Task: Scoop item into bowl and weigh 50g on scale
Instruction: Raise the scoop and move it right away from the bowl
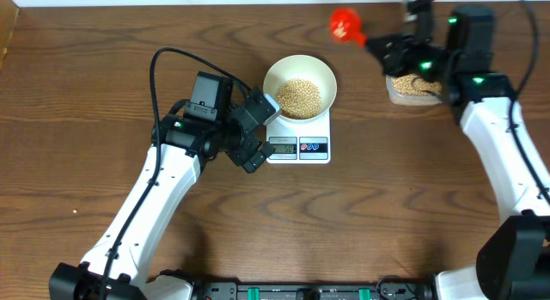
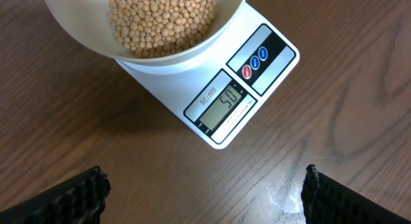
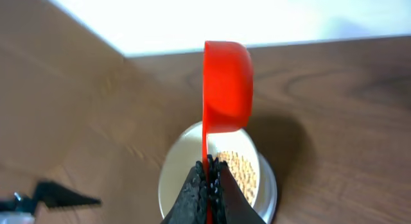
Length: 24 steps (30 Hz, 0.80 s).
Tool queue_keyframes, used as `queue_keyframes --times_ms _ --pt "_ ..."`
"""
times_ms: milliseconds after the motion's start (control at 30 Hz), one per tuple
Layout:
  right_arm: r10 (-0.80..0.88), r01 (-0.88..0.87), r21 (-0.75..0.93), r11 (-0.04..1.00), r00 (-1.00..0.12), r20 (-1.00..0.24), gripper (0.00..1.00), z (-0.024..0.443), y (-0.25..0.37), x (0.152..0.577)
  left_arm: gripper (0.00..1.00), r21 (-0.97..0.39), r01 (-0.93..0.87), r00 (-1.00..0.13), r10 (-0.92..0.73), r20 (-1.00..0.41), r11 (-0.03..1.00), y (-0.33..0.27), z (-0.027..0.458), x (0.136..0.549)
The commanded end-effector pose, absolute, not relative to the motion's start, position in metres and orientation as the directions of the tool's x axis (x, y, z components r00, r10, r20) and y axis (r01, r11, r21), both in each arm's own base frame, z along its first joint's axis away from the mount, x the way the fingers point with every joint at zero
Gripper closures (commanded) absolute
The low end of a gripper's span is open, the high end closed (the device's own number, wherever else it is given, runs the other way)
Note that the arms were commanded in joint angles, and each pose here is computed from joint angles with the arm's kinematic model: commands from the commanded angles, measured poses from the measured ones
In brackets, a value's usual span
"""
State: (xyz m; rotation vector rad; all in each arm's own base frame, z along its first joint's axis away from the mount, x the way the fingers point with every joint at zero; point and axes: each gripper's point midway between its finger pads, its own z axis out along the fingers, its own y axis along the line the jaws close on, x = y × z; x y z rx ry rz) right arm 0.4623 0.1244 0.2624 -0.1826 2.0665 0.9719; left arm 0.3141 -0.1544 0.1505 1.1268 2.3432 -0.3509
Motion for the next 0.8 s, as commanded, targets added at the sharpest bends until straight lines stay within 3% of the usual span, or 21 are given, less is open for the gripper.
queue_keyframes --times_ms 0,300,767 --pt "0.339 -0.365 0.693 0.621 -0.672 -0.658 0.99 0.288 0.099 0.464 0.02 0.005 0.786 -0.512 0.655 -0.556 0.618 -0.154 0.154 0.315" --pt "0.603 -0.102 0.829 0.550 -0.639 -0.478 0.99 0.289 0.010 0.473 0.02 0.005 0.786 -0.512 0.655 -0.556 0.618 -0.154 0.154 0.315" --pt "0.626 -0.078 0.832 0.549 -0.622 -0.470 0.99 0.286 -0.019 0.468 0.02 0.005 0.786 -0.512 0.655 -0.555 0.618 -0.154 0.154 0.315"
